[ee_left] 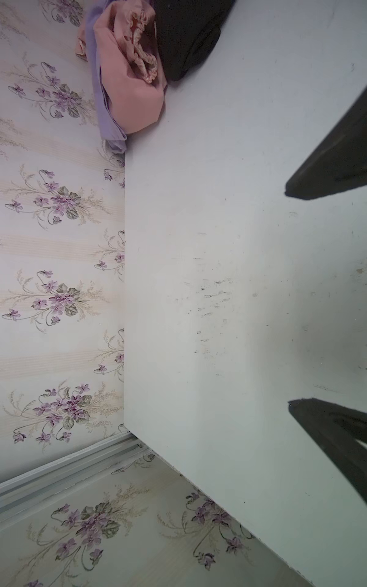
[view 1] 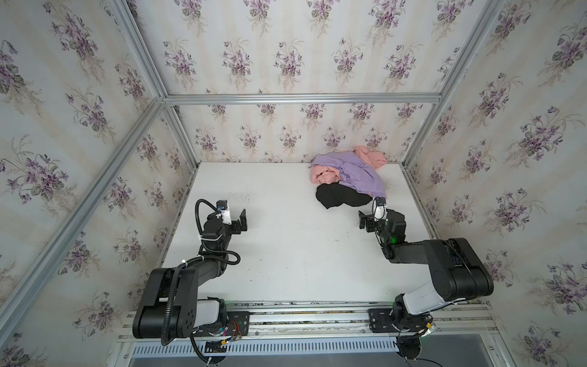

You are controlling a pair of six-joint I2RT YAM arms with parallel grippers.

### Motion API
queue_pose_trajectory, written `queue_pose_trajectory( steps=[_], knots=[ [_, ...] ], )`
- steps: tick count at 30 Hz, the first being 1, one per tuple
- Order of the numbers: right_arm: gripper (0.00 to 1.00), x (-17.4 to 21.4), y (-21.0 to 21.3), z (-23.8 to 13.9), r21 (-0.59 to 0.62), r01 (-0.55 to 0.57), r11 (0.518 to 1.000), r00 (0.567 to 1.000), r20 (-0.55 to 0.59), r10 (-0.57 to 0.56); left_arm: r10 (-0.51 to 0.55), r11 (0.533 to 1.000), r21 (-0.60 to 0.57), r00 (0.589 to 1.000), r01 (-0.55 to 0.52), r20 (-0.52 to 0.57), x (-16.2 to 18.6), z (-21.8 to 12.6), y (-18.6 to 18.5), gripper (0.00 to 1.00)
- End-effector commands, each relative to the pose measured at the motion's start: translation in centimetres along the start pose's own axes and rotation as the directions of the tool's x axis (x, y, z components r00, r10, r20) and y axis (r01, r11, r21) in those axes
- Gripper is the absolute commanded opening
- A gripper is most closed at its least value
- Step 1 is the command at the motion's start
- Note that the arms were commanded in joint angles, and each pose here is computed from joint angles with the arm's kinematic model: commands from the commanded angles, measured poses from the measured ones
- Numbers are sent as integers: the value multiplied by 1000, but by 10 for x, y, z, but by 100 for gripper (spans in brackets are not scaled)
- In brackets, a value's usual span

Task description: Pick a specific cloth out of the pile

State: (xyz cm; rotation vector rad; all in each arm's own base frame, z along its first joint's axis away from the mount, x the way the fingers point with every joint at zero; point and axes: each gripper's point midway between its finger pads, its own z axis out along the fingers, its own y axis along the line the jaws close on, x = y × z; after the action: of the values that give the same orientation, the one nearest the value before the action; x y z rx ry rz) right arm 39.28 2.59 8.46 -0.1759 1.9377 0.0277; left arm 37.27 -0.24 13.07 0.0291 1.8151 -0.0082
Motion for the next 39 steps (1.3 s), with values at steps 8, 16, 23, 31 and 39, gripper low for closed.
queue_pose_trajectory(
  steps=[8,16,23,31,39],
  knots=[
    [100,-11,3,0,-34,4,999,999,42,-2,-2,1000,-7,1000,2,28,-9,2,2,100],
    [100,-11,2,0,-36,2,999,999,42,-1,-2,1000,-6,1000,2,26,-9,2,2,100],
    [100,-11,2,-1,-40,-1,999,999,43,3,0,1000,-6,1000,1,25,-9,2,2,100],
    [100,-11,2,-2,-39,-3,999,999,47,4,-1,1000,-4,1000,1,27,-9,2,2,100],
    [100,-11,1,-3,-34,-6,999,998,55,8,0,1000,0,999,0,33,-9,1,1,100]
  ],
)
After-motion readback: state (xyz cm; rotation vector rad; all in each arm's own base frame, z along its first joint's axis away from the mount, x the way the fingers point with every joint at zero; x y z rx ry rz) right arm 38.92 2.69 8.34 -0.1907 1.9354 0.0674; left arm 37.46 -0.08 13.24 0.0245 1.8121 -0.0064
